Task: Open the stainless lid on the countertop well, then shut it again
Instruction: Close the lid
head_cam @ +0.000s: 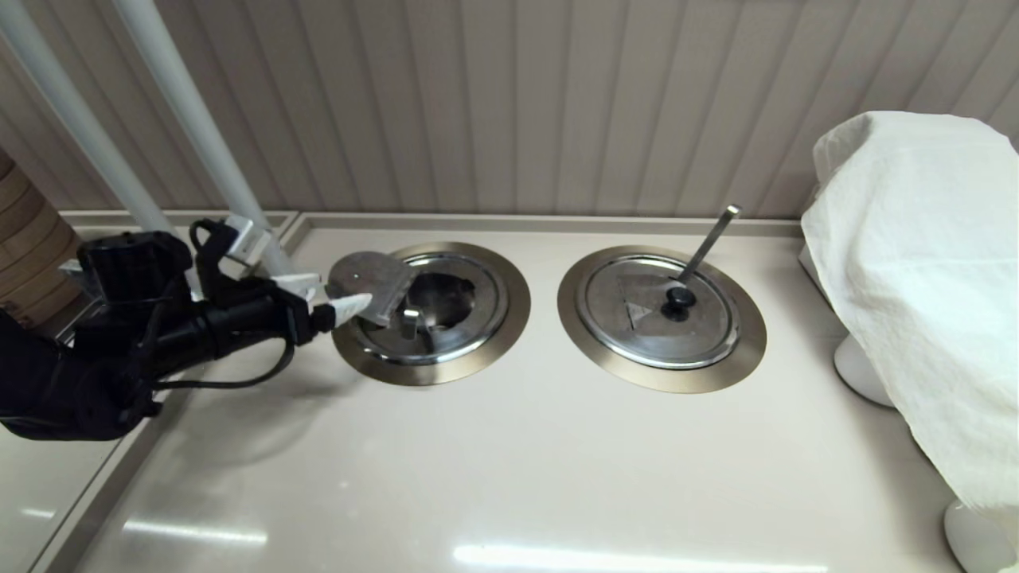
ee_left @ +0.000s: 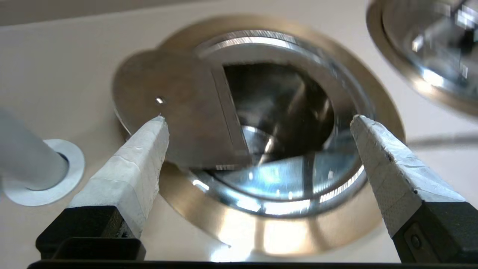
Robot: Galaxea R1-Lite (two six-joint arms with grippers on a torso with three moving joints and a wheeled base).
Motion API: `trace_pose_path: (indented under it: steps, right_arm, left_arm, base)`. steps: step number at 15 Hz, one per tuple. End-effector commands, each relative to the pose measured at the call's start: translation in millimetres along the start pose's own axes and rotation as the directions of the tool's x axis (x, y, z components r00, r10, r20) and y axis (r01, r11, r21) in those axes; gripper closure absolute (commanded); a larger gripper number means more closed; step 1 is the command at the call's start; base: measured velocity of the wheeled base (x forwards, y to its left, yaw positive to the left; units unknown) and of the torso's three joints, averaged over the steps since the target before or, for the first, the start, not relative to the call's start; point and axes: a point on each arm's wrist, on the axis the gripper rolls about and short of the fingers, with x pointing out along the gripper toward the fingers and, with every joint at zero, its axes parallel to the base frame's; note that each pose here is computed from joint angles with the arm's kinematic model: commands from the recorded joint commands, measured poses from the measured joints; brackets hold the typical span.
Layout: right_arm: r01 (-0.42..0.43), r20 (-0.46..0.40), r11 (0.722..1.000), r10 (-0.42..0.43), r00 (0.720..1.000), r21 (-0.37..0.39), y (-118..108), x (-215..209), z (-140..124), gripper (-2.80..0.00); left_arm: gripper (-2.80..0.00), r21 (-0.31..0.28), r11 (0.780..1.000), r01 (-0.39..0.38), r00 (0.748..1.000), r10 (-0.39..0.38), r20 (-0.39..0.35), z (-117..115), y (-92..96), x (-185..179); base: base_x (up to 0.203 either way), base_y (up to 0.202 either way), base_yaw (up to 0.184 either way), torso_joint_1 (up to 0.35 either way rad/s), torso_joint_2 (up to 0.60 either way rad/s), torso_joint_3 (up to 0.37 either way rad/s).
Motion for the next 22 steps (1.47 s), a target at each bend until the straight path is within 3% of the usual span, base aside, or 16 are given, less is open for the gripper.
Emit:
trace_pose_path:
  steps: [1, 2, 4, 6, 8, 11, 13, 18, 22]
  right_arm:
    - [0.000, 0.000, 1.000, 0.000, 1.000, 0.000, 0.0, 0.0, -0.1, -2.80]
    - [0.000, -0.001, 1.000, 0.000, 1.000, -0.001, 0.0, 0.1, -0.1, -2.80]
    - [0.000, 0.001, 1.000, 0.000, 1.000, 0.000, 0.0, 0.0, 0.0, -2.80]
    - [0.000, -0.002, 1.000, 0.000, 1.000, 0.000, 0.0, 0.1, -0.1, -2.80]
    - [0.000, 0.000, 1.000, 0.000, 1.000, -0.001, 0.0, 0.0, -0.1, -2.80]
    - [0.000, 0.001, 1.000, 0.000, 1.000, 0.000, 0.0, 0.0, 0.0, -2.80]
    - [0.000, 0.001, 1.000, 0.000, 1.000, 0.000, 0.0, 0.0, 0.0, -2.80]
    - [0.000, 0.001, 1.000, 0.000, 1.000, 0.000, 0.0, 0.0, 0.0, -2.80]
    - [0.000, 0.000, 1.000, 0.000, 1.000, 0.000, 0.0, 0.0, -0.1, -2.80]
  left_arm:
    - [-2.80, -0.218, 0.974, -0.064, 0.991, 0.087, 0.098, 33.2, 5.0, 4.7]
    - [-2.80, -0.307, 0.946, -0.102, 0.981, 0.146, 0.124, 48.6, 8.7, 10.4]
    - [-2.80, -0.424, 0.886, -0.187, 0.974, 0.222, 0.034, 54.4, 12.7, 22.3]
    - [-2.80, -0.478, 0.835, -0.273, 0.954, 0.299, -0.022, 47.1, 14.3, 43.1]
    - [-2.80, -0.491, 0.805, -0.334, 0.939, 0.329, -0.099, 33.7, 13.1, 60.8]
    - [-2.80, -0.476, 0.800, -0.365, 0.931, 0.321, -0.175, 12.1, 16.1, 76.0]
    - [-2.80, -0.426, 0.821, -0.380, 0.924, 0.321, -0.206, -1.3, 18.5, 81.6]
    - [-2.80, -0.419, 0.824, -0.381, 0.924, 0.321, -0.210, -3.8, 19.4, 83.4]
    - [-2.80, -0.458, 0.821, -0.339, 0.941, 0.298, -0.162, 14.9, 8.6, 79.2]
  base:
    - [0.000, 0.000, 0.000, 0.000, 0.00, 0.000]
    - [0.000, 0.000, 0.000, 0.000, 0.00, 0.000]
    - [0.000, 0.000, 0.000, 0.000, 0.00, 0.000]
    - [0.000, 0.000, 0.000, 0.000, 0.00, 0.000]
    - [0.000, 0.000, 0.000, 0.000, 0.00, 0.000]
    - [0.000, 0.000, 0.000, 0.000, 0.00, 0.000]
    - [0.000, 0.000, 0.000, 0.000, 0.00, 0.000]
    - [0.000, 0.000, 0.000, 0.000, 0.00, 0.000]
    - [0.000, 0.000, 0.000, 0.000, 0.00, 0.000]
